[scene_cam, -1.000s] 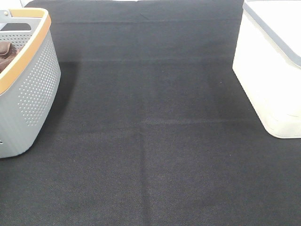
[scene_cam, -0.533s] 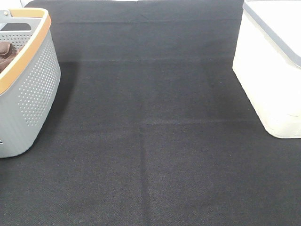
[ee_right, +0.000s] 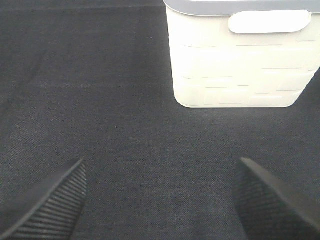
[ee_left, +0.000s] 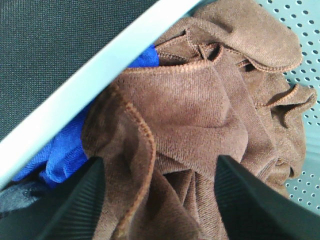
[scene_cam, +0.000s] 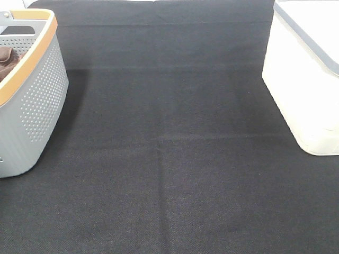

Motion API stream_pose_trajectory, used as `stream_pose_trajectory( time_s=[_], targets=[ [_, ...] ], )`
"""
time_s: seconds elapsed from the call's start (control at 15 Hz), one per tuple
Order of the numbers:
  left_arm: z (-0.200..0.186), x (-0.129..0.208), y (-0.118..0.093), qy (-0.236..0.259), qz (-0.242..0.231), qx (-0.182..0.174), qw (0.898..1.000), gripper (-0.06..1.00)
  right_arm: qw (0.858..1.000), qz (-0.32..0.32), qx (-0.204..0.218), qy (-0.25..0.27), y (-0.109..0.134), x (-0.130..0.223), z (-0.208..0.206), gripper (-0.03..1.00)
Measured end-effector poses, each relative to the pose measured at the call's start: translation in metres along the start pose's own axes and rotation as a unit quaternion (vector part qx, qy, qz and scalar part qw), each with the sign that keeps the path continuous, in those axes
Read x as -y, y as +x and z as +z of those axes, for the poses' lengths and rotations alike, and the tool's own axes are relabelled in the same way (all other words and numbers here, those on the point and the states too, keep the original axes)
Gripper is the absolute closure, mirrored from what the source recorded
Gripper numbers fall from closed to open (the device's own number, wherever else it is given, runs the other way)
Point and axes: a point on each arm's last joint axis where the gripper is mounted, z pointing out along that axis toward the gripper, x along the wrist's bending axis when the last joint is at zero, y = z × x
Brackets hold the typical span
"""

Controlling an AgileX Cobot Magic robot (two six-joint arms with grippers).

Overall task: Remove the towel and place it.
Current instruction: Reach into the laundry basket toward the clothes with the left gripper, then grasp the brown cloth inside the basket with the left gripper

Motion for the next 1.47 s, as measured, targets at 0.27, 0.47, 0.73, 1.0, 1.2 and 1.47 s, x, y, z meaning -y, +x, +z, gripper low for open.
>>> stream_pose_trajectory(
  time_s=[0.27,0.47,0.73,1.0,1.2,1.47],
  targets=[
    [0.000,-0.001,0.000,-0.005,0.000,0.002,1.000,0.35,1.000,0.000,0.000,0.000,0.000,0.000,0.000,0.21],
    [0.000,0.000,0.000,0.002,0.009,-0.001,1.000,0.35,1.000,0.000,0.000,0.000,0.000,0.000,0.000,0.21],
    [0.000,0.005,0.000,0.022,0.011,-0.005,1.000,0.31,1.000,0.000,0.000,0.000,0.000,0.000,0.000,0.21],
    [0.000,0.004,0.000,0.020,0.011,-0.004,1.000,0.31,1.000,0.000,0.000,0.000,0.000,0.000,0.000,0.21],
    [0.007,0.005,0.000,0.026,-0.004,0.004,1.000,0.31,1.000,0.000,0.000,0.000,0.000,0.000,0.000,0.21],
    [0.016,0.003,0.000,0.016,-0.020,0.016,1.000,0.33,1.000,0.000,0.000,0.000,0.000,0.000,0.000,0.21]
  ],
)
